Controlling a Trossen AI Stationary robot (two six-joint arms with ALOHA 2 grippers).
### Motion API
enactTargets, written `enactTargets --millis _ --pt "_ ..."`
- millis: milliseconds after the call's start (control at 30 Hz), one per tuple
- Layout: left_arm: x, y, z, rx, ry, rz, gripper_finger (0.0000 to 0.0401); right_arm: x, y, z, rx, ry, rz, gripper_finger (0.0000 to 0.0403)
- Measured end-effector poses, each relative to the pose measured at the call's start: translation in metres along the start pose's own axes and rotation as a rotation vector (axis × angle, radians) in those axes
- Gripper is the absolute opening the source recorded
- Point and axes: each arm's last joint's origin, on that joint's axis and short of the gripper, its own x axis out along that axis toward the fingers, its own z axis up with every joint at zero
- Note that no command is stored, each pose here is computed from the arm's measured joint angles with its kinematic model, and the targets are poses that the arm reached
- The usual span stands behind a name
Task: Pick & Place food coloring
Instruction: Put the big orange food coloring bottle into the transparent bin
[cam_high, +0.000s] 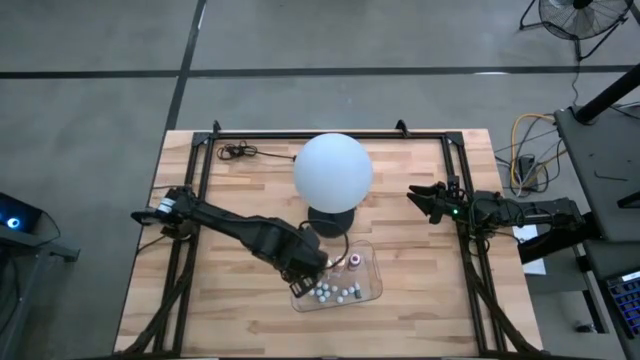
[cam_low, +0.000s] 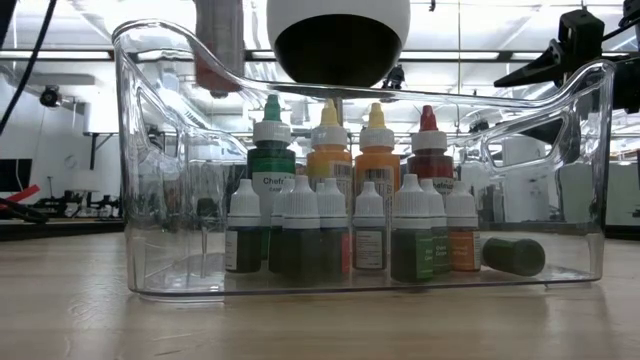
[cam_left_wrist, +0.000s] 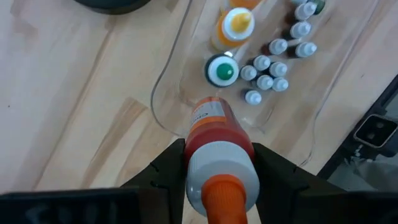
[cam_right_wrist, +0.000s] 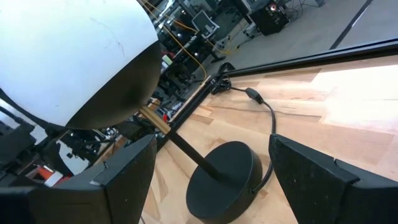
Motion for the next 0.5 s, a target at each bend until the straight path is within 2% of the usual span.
enactTargets --millis 167,500 --pt "0.004 0.002 -0.002 0.002 0.017 0.027 0.0118 0.000 0.000 0.000 0.000 0.000 0.000 0.0302" --pt "0.036 0.002 -0.004 0.022 0.019 0.069 0.0118 0.000 0.000 0.000 0.000 0.000 0.000 0.0302"
